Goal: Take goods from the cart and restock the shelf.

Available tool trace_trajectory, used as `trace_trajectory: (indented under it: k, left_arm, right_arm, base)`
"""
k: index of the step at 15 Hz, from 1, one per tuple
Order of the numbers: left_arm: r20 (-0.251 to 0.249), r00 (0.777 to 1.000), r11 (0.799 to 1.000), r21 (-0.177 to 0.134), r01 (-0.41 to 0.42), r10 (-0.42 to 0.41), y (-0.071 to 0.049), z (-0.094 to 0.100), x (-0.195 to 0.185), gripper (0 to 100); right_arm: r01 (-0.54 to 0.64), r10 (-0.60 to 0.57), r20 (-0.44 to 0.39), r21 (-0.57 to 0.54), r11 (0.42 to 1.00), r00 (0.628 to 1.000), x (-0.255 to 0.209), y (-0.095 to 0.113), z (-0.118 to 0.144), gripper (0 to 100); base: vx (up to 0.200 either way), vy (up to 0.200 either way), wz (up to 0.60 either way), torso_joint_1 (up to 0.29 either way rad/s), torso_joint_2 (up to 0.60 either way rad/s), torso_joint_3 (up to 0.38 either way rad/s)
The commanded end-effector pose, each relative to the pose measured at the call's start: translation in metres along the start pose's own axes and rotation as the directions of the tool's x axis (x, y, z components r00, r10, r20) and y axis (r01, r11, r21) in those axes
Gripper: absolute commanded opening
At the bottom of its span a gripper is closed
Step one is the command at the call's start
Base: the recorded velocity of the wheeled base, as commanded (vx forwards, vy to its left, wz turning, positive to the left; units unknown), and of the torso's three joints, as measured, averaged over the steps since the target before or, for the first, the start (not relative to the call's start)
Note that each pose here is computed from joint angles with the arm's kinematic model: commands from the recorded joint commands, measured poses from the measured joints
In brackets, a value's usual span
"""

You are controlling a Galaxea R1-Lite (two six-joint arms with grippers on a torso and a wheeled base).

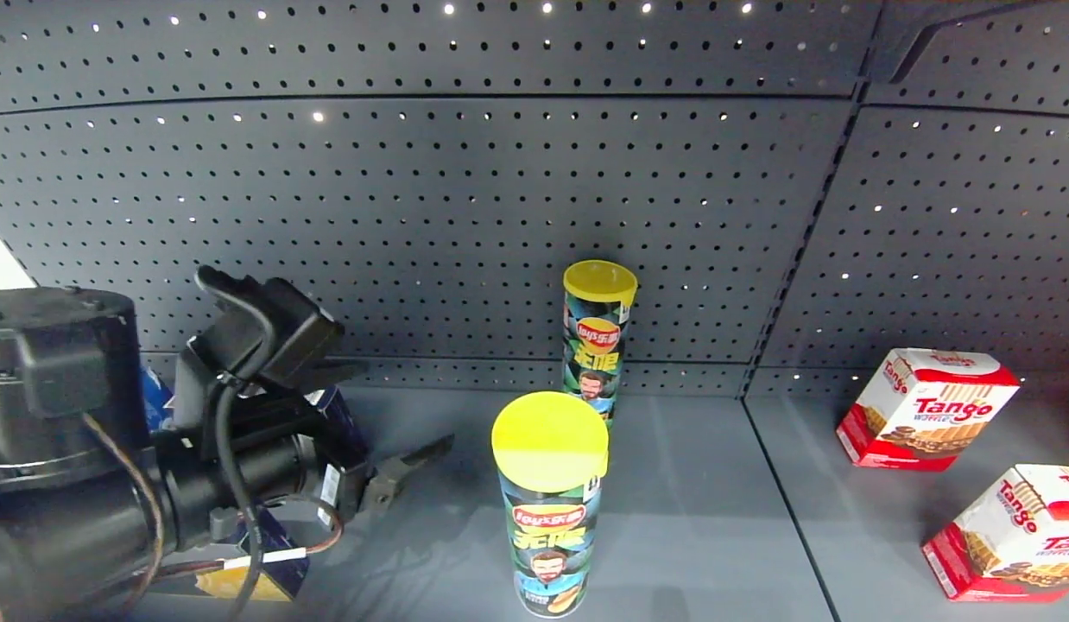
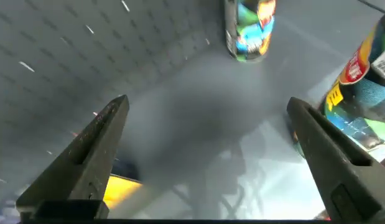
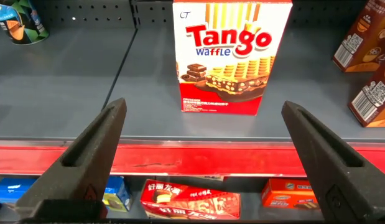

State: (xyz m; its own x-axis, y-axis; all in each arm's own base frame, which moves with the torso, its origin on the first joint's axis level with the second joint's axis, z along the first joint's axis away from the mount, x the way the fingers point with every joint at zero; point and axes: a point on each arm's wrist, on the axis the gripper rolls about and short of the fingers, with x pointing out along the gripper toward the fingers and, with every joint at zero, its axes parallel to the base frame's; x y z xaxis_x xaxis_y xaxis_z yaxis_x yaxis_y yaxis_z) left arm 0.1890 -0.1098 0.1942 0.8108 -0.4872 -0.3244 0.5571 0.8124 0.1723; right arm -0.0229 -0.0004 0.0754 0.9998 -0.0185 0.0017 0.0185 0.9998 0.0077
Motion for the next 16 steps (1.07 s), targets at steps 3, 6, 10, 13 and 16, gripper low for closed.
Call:
trace_trajectory:
  k: [3, 6, 10, 13, 16]
  left_arm:
    - [-0.093, 0.996, 0.998, -0.062, 0.007, -0.013, -0.016, -0.014, 0.018, 100]
    - [-0.129, 0.991, 0.999, -0.044, 0.02, -0.026, -0.023, -0.024, 0.014, 100]
    - [-0.167, 0.985, 0.999, -0.001, 0.049, -0.049, -0.032, -0.036, 0.009, 100]
    - [-0.18, 0.982, 0.998, 0.006, 0.067, -0.065, -0.036, -0.04, 0.008, 100]
    - [-0.186, 0.98, 0.998, 0.007, 0.068, -0.066, -0.037, -0.04, 0.015, 100]
  right_arm:
    - [0.0, 0.0, -0.002, 0.0, 1.0, 1.0, 0.0, 0.0, 0.0, 100]
    - [0.0, 0.0, -0.002, 0.0, 1.0, 1.0, 0.0, 0.0, 0.0, 100]
    - [0.0, 0.0, -0.002, 0.0, 1.0, 1.0, 0.0, 0.0, 0.0, 100]
    - [0.001, -0.001, -0.002, 0.0, 1.0, 1.0, 0.0, 0.0, 0.0, 100]
    - [0.0, 0.0, -0.002, 0.0, 1.0, 1.0, 0.0, 0.0, 0.0, 100]
  base:
    - [0.0, 0.0, 0.0, 0.0, 0.0, 0.0]
    - [0.0, 0.0, 0.0, 0.0, 0.0, 0.0]
    - [0.0, 0.0, 0.0, 0.0, 0.0, 0.0]
    - [0.0, 0.0, 0.0, 0.0, 0.0, 0.0]
    - [0.0, 0.0, 0.0, 0.0, 0.0, 0.0]
